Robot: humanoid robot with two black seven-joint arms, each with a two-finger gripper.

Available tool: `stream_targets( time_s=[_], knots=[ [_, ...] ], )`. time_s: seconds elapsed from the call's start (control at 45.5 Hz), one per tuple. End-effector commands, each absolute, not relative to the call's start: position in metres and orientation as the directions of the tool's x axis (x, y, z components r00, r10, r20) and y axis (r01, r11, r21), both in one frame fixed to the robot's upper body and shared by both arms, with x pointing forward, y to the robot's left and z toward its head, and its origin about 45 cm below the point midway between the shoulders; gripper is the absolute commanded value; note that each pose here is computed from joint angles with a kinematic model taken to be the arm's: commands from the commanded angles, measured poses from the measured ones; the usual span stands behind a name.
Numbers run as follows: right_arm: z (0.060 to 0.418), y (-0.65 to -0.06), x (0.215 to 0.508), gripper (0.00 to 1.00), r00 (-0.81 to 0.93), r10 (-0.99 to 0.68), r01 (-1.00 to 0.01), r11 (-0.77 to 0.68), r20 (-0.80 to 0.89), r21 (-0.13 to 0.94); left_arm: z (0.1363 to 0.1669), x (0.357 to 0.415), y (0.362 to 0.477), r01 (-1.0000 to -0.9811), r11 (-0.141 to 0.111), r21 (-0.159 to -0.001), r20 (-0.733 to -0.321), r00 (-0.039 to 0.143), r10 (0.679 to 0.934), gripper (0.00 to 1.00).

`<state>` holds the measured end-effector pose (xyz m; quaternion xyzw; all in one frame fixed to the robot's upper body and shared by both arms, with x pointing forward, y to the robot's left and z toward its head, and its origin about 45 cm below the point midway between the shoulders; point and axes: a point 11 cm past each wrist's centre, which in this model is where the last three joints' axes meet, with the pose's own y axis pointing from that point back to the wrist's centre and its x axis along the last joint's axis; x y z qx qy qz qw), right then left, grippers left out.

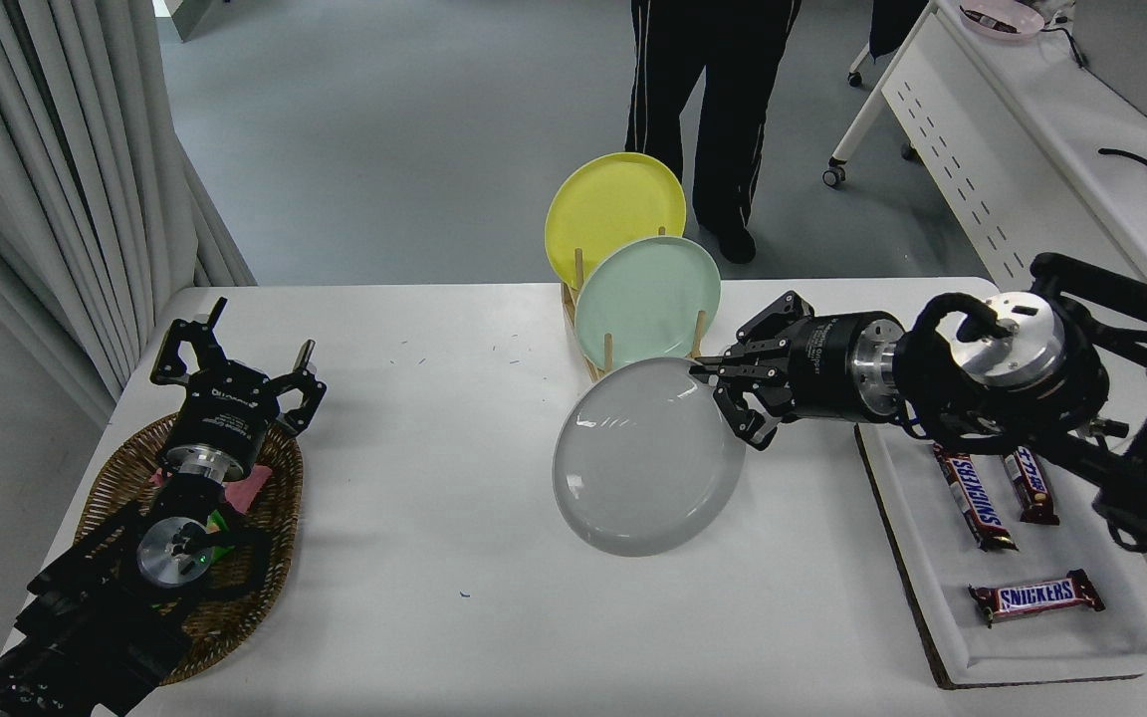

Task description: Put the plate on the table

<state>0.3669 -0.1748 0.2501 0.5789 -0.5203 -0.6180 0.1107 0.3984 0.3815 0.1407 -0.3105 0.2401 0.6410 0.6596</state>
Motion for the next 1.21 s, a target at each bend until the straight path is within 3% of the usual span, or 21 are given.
stream_targets(
  time_s=[0.0, 0.198, 0.484, 1.187],
  knots=[
    [0.223, -0.173, 0.369, 0.00, -0.419, -0.695, -0.420, -0.423, -0.585, 0.803, 0.1408, 0.3985, 0.382, -0.9947, -0.015, -0.102, -0.715, 0.063, 0.696, 1.00],
    [0.197, -0.163, 0.369, 0.00, -0.486, -0.664, -0.374, -0.429, -0.568, 0.822, 0.1408, 0.3985, 0.382, -0.9947, -0.015, -0.102, -0.715, 0.063, 0.696, 1.00],
    [0.157, -0.154, 0.349, 0.00, -0.603, -0.613, -0.211, -0.495, -0.510, 0.843, 0.1408, 0.3985, 0.382, -0.9947, -0.015, -0.102, -0.715, 0.063, 0.696, 1.00],
    [0.134, -0.151, 0.336, 0.00, -0.615, -0.632, -0.162, -0.483, -0.471, 0.861, 0.1408, 0.3985, 0.382, -0.9947, -0.015, -0.102, -0.715, 0.063, 0.696, 1.00]
  ],
)
